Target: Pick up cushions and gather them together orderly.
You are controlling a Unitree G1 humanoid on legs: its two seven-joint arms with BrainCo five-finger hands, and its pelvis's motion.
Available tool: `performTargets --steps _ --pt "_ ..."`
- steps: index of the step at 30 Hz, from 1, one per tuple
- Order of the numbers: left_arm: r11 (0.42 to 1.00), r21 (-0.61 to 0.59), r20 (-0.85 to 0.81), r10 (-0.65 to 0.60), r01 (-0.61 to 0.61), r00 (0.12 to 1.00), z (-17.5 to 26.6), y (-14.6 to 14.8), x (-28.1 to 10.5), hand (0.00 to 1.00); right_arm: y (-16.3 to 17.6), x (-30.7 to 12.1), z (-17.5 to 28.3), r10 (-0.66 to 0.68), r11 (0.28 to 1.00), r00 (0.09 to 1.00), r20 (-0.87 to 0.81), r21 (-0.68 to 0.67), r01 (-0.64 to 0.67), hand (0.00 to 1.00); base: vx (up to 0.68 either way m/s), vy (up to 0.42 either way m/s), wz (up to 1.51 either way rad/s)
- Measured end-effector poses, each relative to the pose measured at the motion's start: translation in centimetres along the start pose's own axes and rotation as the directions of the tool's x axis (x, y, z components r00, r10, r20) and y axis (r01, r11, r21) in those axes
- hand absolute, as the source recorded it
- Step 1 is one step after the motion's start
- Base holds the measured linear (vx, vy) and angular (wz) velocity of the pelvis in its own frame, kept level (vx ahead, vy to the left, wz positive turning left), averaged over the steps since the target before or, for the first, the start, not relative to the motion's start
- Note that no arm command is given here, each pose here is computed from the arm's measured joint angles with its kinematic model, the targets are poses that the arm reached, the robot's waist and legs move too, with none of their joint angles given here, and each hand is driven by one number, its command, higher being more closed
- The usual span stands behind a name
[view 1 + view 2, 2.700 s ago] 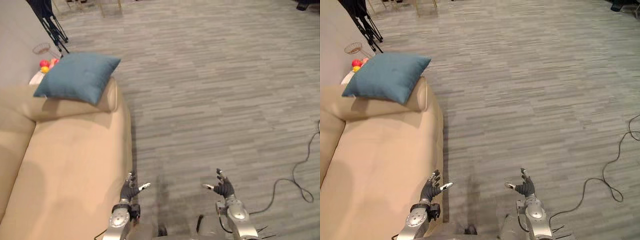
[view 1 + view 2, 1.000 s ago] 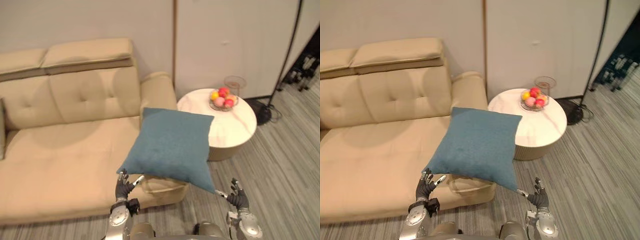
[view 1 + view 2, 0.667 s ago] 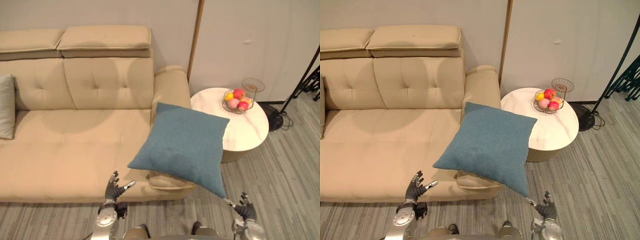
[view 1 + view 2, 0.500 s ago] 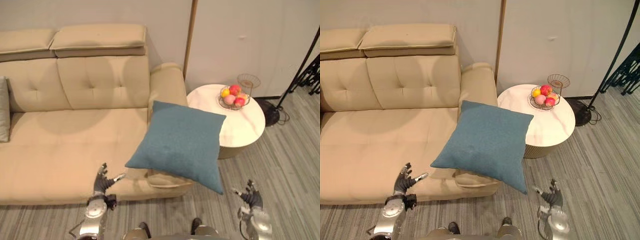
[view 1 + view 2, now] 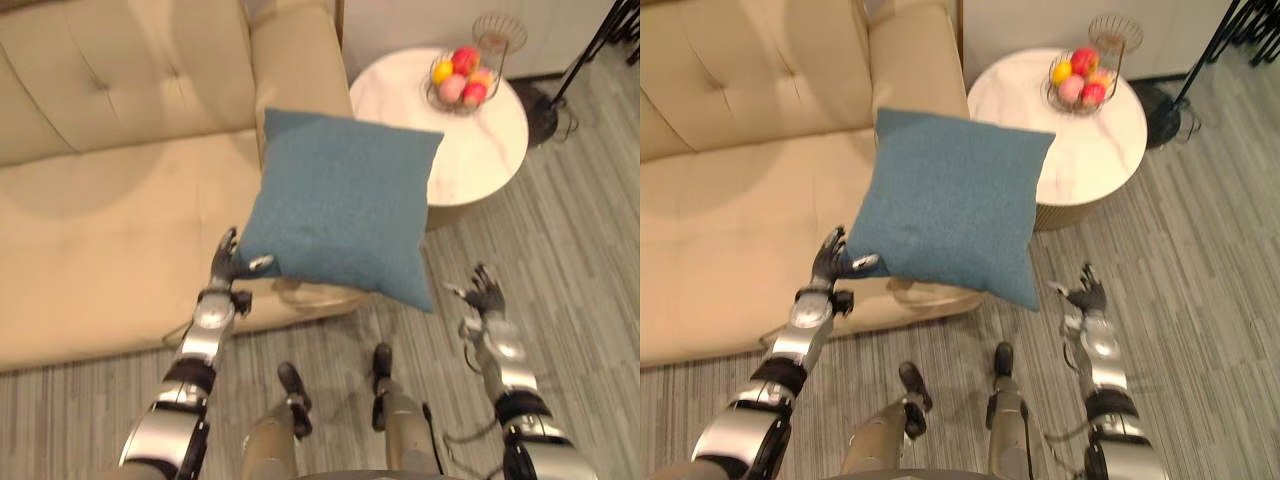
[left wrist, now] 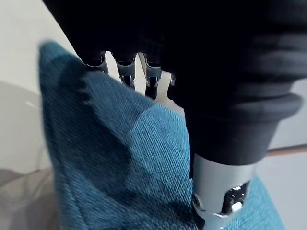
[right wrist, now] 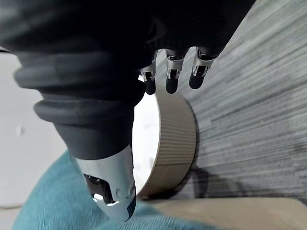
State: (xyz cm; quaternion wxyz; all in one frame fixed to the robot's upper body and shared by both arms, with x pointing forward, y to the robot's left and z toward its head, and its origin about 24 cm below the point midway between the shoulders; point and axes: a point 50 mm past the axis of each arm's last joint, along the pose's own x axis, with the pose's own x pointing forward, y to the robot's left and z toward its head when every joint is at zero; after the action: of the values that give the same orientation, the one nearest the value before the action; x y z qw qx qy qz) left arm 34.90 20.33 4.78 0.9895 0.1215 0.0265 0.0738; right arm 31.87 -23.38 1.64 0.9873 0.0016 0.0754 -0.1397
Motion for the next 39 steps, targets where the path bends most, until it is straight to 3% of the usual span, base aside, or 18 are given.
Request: performTargets --steps 4,5,6,7,11,18,22,30,39 --pt "0.999 0.034 0.104 -0.005 0.001 0.995 6.3 -1.0 3.6 0.0 5.8 3.5 9.0 0.122 0.993 0.974 0.193 -0.019 -0.12 0.0 -0.08 0.001 0.11" --pt "0.999 0.038 0.117 -0.005 0.0 0.993 7.4 -1.1 4.1 1.0 6.7 3.7 10.6 0.144 0.99 0.963 0.229 -0.03 -0.141 0.0 -0.1 0.007 0.11" --pt "0.999 0.038 0.127 -0.001 -0.004 0.992 8.3 -1.2 4.4 1.0 7.5 3.9 12.0 0.156 0.988 0.954 0.258 -0.041 -0.15 0.0 -0.06 0.01 0.07" --pt "0.999 0.033 0.135 0.003 -0.008 0.991 8.9 -1.2 4.6 1.0 7.8 4.0 12.8 0.157 0.988 0.949 0.272 -0.042 -0.151 1.0 -0.1 0.019 0.04" --pt "0.999 0.005 0.181 0.036 -0.038 0.983 11.5 -0.7 5.3 1.0 9.3 4.0 16.5 0.185 0.983 0.915 0.358 -0.08 -0.167 1.0 -0.08 0.005 -0.02" --pt "0.997 -0.058 0.268 0.057 -0.043 0.962 13.7 -1.0 5.0 1.0 9.2 3.4 17.5 0.211 0.977 0.884 0.417 -0.124 -0.174 1.0 -0.03 -0.039 0.02" --pt "0.997 -0.077 0.324 0.046 -0.022 0.945 13.3 -1.2 3.7 1.0 8.8 2.3 15.7 0.242 0.969 0.872 0.425 -0.153 -0.194 1.0 0.03 -0.035 -0.01" --pt "0.988 -0.131 0.289 -0.045 0.087 0.956 6.7 -3.3 -2.0 1.0 5.6 -2.4 6.7 0.24 0.97 0.919 0.311 -0.055 -0.235 1.0 0.08 -0.014 0.1" --pt "0.963 -0.245 0.004 -0.113 0.111 0.994 -3.6 -4.1 -12.6 1.0 3.0 -10.1 1.0 0.265 0.961 0.932 0.246 0.014 -0.277 1.0 0.1 0.02 0.12"
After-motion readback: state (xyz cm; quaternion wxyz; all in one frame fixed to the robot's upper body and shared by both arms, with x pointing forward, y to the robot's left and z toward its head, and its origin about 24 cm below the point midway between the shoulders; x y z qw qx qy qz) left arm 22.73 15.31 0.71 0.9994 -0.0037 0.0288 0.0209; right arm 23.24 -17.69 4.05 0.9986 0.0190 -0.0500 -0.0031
